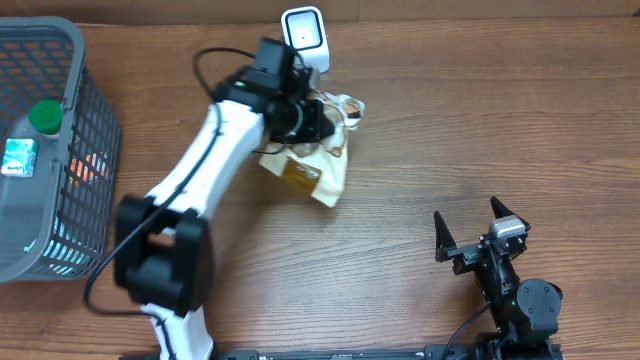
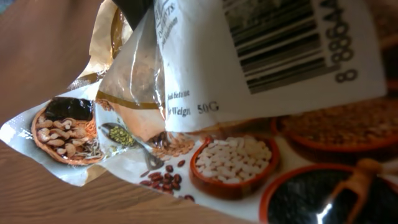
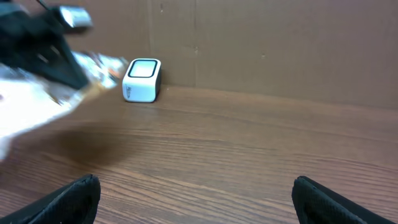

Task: Scan the item barcode
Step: 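Lift the snack bag out and carry it toward the white scanner, then release the snack bag on the table and withdraw the left gripper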

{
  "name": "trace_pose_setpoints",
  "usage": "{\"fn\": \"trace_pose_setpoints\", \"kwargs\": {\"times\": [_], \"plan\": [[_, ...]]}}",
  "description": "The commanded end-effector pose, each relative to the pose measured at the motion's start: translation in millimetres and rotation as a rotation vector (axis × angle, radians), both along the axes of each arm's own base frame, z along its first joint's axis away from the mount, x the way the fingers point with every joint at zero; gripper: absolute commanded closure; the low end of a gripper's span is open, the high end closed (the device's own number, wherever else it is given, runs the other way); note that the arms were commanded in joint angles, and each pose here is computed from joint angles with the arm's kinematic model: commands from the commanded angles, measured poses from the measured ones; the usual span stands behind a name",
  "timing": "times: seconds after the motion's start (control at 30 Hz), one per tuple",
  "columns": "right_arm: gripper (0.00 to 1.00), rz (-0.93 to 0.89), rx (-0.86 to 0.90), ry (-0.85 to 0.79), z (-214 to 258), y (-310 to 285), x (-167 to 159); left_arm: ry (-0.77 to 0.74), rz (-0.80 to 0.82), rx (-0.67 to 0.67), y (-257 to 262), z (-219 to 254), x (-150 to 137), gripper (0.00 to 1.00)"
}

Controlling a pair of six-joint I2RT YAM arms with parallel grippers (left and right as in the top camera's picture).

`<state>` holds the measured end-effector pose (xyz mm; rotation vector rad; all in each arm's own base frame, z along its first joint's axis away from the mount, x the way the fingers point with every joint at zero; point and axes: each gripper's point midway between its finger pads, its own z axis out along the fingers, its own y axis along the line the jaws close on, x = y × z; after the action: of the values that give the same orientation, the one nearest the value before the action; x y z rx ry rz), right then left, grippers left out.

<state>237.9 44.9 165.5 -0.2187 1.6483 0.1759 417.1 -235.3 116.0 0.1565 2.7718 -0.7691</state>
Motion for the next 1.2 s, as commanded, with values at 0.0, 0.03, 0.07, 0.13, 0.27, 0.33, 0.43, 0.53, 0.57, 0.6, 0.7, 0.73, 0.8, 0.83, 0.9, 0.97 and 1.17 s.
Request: {"fn": "trace_pose_setpoints", "kwargs": {"times": [0.0, 0.03, 0.07, 0.13, 0.27, 0.33, 0.43, 0.53, 0.57, 0.6, 0.7, 0.73, 0.8, 0.83, 0.9, 0.97, 1.17], "plan": [[0.0, 0.01, 0.0, -0.016, 3.7, 1.9, -1.1, 0.093, 0.053, -0.007, -19.6, -28.9, -6.3, 0.95], [0.0, 0.01, 0.0, -0.016, 3.7, 1.9, -1.1, 0.113, 0.055, -0.004, -26.3, -39.1, -8.1, 0.95], [0.0, 0.01, 0.0, -0.016, 3.8, 1.9, -1.0, 0.119, 0.051, -0.002, -29.4, -44.0, -8.9, 0.91], [0.0, 0.01, 0.0, -0.016, 3.5, 1.9, -1.0, 0.129, 0.042, 0.009, -33.0, -52.0, -11.4, 0.69], [0.0, 0.01, 0.0, -0.016, 3.8, 1.9, -1.0, 0.118, 0.046, 0.053, -29.1, -56.5, -11.7, 0.29], [0.0, 0.01, 0.0, -0.016, 3.8, 1.9, -1.0, 0.105, 0.047, 0.057, -26.8, -54.1, -8.8, 0.08], [0.0, 0.01, 0.0, -0.016, 3.7, 1.9, -1.1, 0.078, 0.045, 0.061, -17.3, -41.9, -1.5, 0.01], [0.0, 0.01, 0.0, -0.016, 3.7, 1.9, -1.0, 0.027, 0.077, 0.096, 8.1, -13.6, 9.9, 0.0], [0.0, 0.01, 0.0, -0.016, 3.7, 1.9, -1.1, 0.005, 0.086, 0.108, 18.1, -1.2, 13.9, 0.0], [0.0, 0.01, 0.0, -0.016, 3.5, 1.9, -1.0, -0.025, 0.1, 0.127, 31.2, 15.1, 18.6, 0.0], [0.0, 0.01, 0.0, -0.016, 3.5, 1.9, -1.0, -0.136, 0.135, 0.184, 69.3, 69.8, 28.1, 0.0], [0.0, 0.01, 0.0, -0.016, 3.7, 1.9, -1.1, -0.183, 0.15, 0.207, 83.9, 92.0, 29.5, 0.0], [0.0, 0.01, 0.0, -0.016, 3.7, 1.9, -1.1, -0.283, 0.185, 0.246, 110.9, 136.1, 30.9, 0.01], [0.0, 0.01, 0.0, -0.016, 3.7, 1.9, -1.0, -0.345, 0.205, 0.257, 124.8, 161.3, 30.9, 0.0], [0.0, 0.01, 0.0, -0.016, 3.5, 1.9, -1.0, -0.458, 0.251, 0.259, 150.2, 207.8, 29.3, 0.01], [0.0, 0.01, 0.0, -0.016, 3.7, 1.9, -1.0, -0.555, 0.329, 0.253, 181.1, 250.3, 24.8, 0.0], [0.0, 0.01, 0.0, -0.016, 3.7, 1.9, -1.0, -0.678, 0.663, 0.31, 309.0, 313.9, -2.9, 0.0]]}}
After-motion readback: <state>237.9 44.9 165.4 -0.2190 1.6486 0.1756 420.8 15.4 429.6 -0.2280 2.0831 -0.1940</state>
